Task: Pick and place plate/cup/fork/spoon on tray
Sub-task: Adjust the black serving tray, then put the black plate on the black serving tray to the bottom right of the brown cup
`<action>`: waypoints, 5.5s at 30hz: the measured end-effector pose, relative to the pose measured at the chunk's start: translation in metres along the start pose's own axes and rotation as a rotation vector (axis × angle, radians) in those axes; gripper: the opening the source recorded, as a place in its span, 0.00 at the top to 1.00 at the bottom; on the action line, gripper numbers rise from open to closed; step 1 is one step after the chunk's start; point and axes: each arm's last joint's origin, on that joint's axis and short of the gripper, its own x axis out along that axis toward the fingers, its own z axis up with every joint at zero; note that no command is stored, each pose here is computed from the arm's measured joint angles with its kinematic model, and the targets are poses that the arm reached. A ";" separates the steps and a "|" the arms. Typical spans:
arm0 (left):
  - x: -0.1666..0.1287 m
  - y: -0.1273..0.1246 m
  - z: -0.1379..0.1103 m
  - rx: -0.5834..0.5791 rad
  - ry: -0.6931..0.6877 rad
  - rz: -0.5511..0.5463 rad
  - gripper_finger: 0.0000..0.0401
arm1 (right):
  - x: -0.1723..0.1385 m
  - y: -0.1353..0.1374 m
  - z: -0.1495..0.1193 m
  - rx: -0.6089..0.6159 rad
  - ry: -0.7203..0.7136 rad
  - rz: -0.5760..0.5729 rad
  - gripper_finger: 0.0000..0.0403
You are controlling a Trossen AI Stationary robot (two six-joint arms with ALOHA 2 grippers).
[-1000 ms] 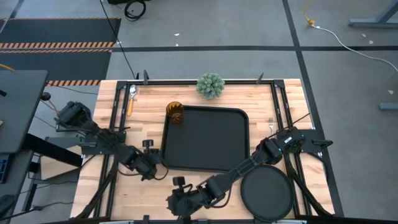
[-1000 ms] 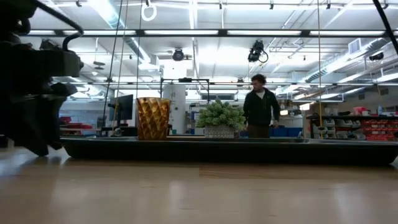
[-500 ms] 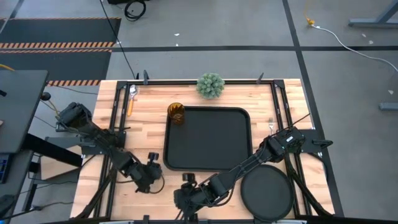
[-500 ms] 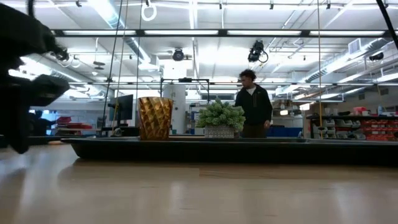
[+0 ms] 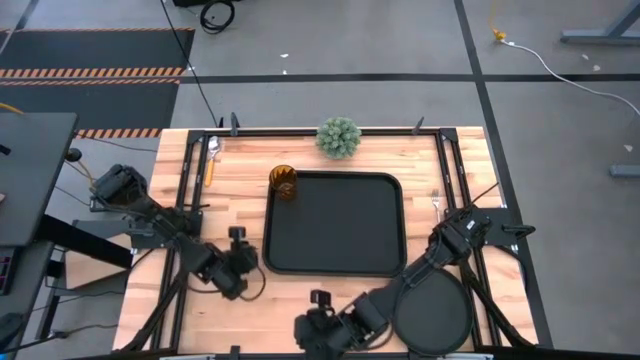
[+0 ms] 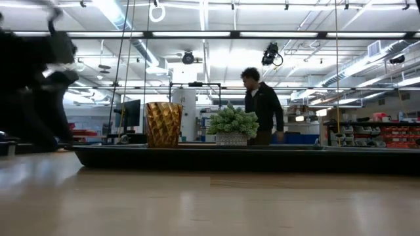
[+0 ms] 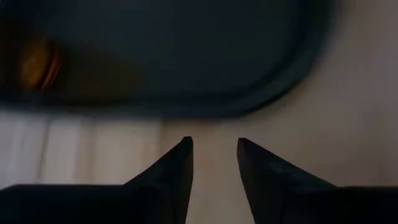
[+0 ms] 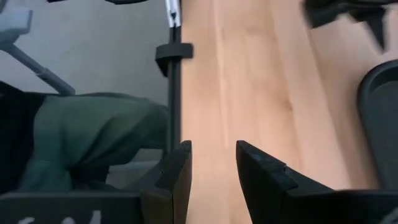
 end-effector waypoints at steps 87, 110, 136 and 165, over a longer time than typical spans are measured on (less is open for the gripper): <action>-0.008 -0.020 0.011 -0.335 0.193 -0.491 0.67 | -0.011 0.020 -0.185 0.741 0.764 -0.608 0.53; -0.050 -0.037 0.059 -0.164 -0.097 -0.532 0.67 | -0.007 0.012 -0.187 0.657 0.690 -0.642 0.70; -0.053 -0.039 0.070 -0.158 -0.206 -0.583 0.67 | -0.018 0.010 -0.174 0.637 0.647 -0.720 0.95; -0.057 -0.042 0.076 -0.097 -0.300 -0.609 0.67 | 0.006 -0.094 -0.032 -0.137 0.324 -0.748 0.97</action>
